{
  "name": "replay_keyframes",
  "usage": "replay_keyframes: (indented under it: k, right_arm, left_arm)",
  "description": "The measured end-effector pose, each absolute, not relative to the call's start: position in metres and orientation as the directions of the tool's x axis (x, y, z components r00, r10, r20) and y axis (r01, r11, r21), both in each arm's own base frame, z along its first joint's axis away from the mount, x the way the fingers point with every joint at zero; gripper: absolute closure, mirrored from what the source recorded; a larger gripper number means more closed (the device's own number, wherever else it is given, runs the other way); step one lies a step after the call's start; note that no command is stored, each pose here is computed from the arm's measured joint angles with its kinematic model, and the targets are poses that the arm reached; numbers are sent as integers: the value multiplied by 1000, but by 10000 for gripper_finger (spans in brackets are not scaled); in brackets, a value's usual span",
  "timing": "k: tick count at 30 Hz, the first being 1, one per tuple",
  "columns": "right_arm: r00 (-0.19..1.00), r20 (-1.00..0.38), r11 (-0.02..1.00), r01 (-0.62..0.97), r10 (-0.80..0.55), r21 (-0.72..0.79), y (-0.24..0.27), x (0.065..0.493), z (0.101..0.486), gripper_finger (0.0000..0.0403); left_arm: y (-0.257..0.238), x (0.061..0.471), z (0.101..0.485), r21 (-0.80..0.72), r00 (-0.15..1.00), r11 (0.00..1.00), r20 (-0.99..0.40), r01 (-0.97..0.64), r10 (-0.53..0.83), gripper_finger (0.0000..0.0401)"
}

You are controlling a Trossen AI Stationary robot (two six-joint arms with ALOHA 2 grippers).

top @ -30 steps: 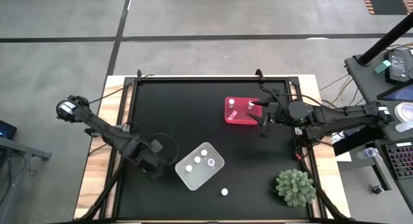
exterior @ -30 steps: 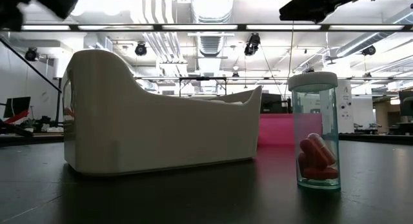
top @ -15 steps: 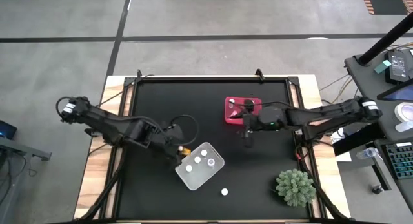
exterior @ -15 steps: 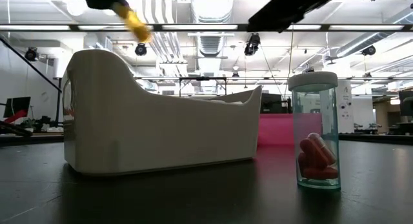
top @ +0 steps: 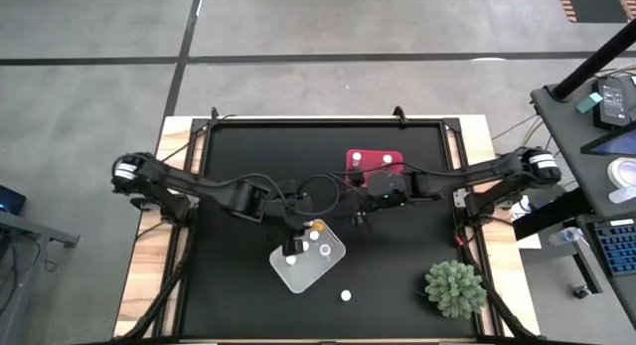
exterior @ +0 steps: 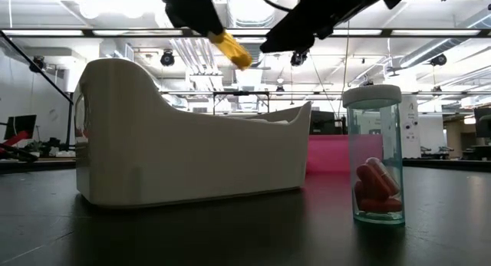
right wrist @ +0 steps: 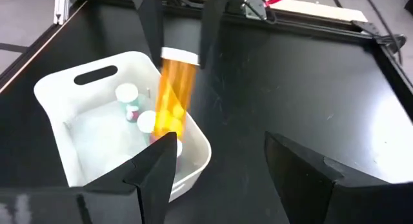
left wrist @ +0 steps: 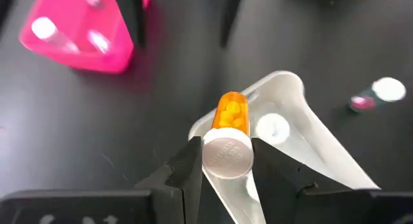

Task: Pick and place medicine bottles into bin by pill shape (circle, oval)
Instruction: Put the yellow tablet bottle into the red bin

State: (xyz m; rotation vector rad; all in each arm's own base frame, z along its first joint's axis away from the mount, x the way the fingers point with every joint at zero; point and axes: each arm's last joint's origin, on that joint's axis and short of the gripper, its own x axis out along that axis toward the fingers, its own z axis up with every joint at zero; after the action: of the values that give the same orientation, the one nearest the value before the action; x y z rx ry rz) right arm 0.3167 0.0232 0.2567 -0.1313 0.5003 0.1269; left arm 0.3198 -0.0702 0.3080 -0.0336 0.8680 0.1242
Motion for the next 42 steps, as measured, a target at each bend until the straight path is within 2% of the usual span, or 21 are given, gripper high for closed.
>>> replay_keyframes:
  k: [5, 14, 26, 36, 42]
  right_arm:
    - [859, -503, 984, -157, 96, -80, 24, 327, 252, 179]
    - [850, -513, 984, -169, 119, -52, 25, 334, 249, 179]
    - [856, -506, 990, -139, 104, -32, 19, 334, 250, 183]
    - [856, -507, 990, -138, 100, -38, 17, 334, 250, 255]
    - [853, -513, 989, -139, 94, -51, 17, 334, 249, 300]
  left_arm:
    - [-69, 325, 312, 94, 686, 988, -712, -121, 152, 301]
    - [-68, 325, 313, 154, 694, 977, -688, -145, 212, 301]
    - [-69, 330, 319, 172, 744, 977, -636, -124, 206, 301]
    - [-66, 330, 319, 193, 740, 974, -636, -122, 218, 296]
    - [-63, 331, 319, 203, 740, 974, -639, -103, 212, 253]
